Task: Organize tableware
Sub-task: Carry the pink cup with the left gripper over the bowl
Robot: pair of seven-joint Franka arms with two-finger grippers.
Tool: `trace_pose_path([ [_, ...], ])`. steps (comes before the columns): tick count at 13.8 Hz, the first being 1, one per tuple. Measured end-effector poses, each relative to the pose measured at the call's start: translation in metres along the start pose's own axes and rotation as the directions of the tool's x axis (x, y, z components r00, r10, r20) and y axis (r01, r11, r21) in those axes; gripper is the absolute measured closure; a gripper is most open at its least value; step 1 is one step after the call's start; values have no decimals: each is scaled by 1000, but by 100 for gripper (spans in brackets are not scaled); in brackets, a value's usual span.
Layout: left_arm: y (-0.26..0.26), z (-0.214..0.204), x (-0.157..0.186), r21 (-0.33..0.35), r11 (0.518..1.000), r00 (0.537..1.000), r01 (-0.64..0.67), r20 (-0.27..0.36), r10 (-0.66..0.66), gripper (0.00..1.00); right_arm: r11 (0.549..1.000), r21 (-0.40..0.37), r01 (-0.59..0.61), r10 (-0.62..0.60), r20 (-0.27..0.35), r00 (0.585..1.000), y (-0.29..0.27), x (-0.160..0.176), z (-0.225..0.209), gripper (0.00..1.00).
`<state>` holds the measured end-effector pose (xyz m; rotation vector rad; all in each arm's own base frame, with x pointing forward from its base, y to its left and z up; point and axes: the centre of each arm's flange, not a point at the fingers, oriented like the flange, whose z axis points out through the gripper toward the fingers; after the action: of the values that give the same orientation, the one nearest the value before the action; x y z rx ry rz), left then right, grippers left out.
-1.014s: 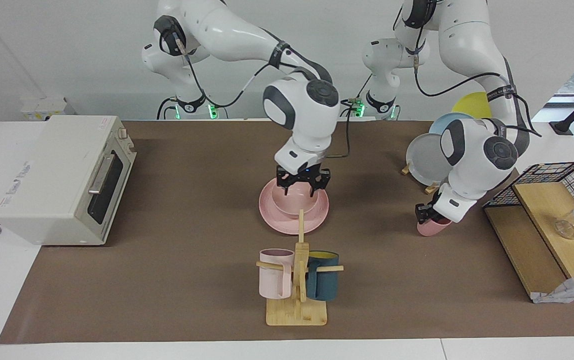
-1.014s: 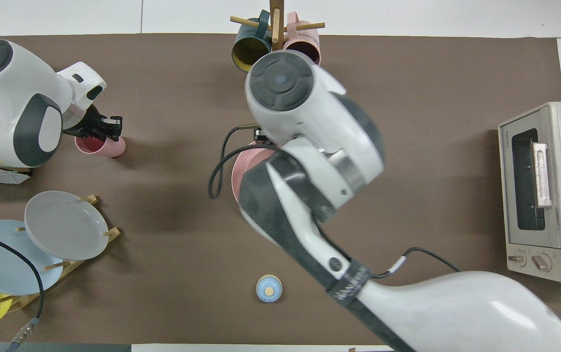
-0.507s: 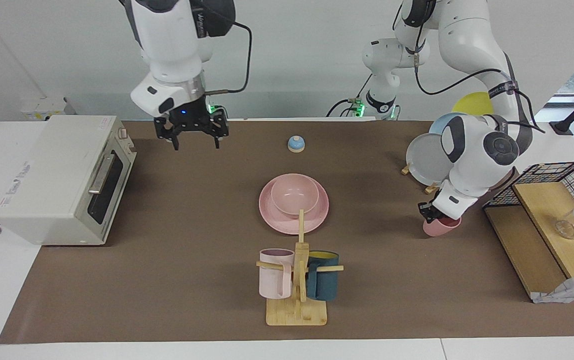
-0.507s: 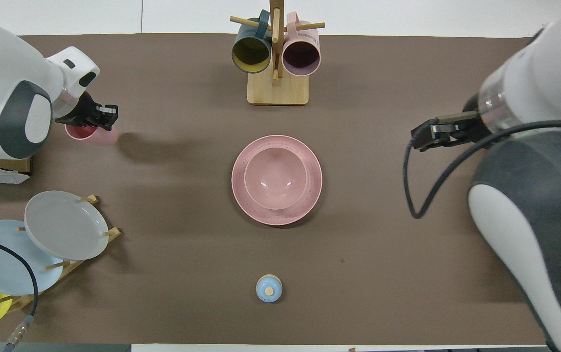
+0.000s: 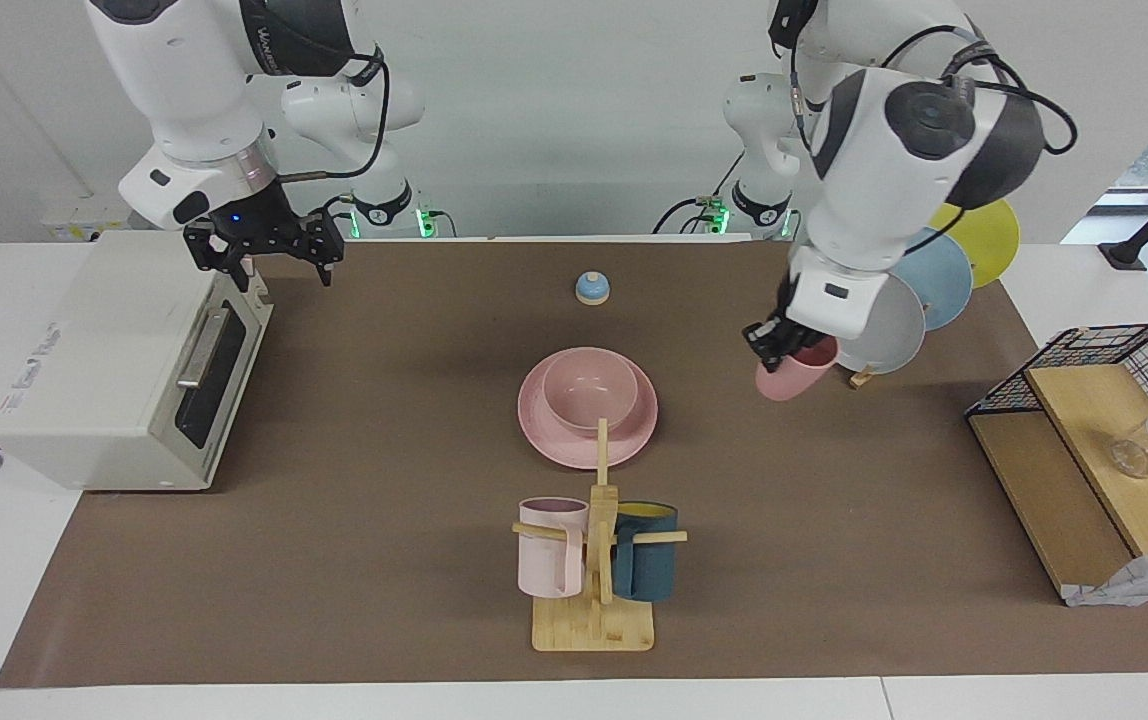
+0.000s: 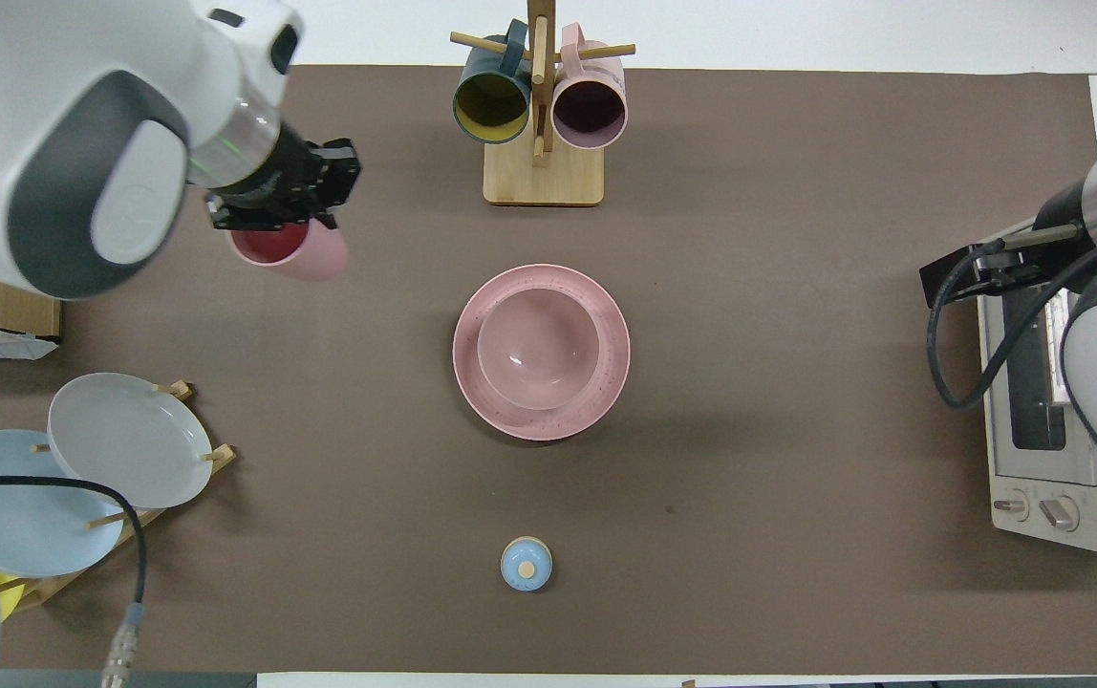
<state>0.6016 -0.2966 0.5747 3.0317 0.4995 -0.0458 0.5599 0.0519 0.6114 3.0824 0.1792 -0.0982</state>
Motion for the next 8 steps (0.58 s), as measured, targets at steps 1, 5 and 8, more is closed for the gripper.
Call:
trace_pose_path([
  [1, 32, 5, -27, -14, 1000, 1000, 7, -7, -7, 95, 1000, 0, 3, -3, 8, 1000, -2, 0, 3, 0],
  [5, 102, 61, -88, -36, 999, 1000, 21, -10, -21, 95, 1000, 2, -25, 25, 16, 1000, 14, -1, 7, 0],
  [8, 115, 111, -106, -6, 1000, 1000, 22, 12, -22, 95, 999, 3, -38, 38, 15, 999, 21, -2, 7, 0],
])
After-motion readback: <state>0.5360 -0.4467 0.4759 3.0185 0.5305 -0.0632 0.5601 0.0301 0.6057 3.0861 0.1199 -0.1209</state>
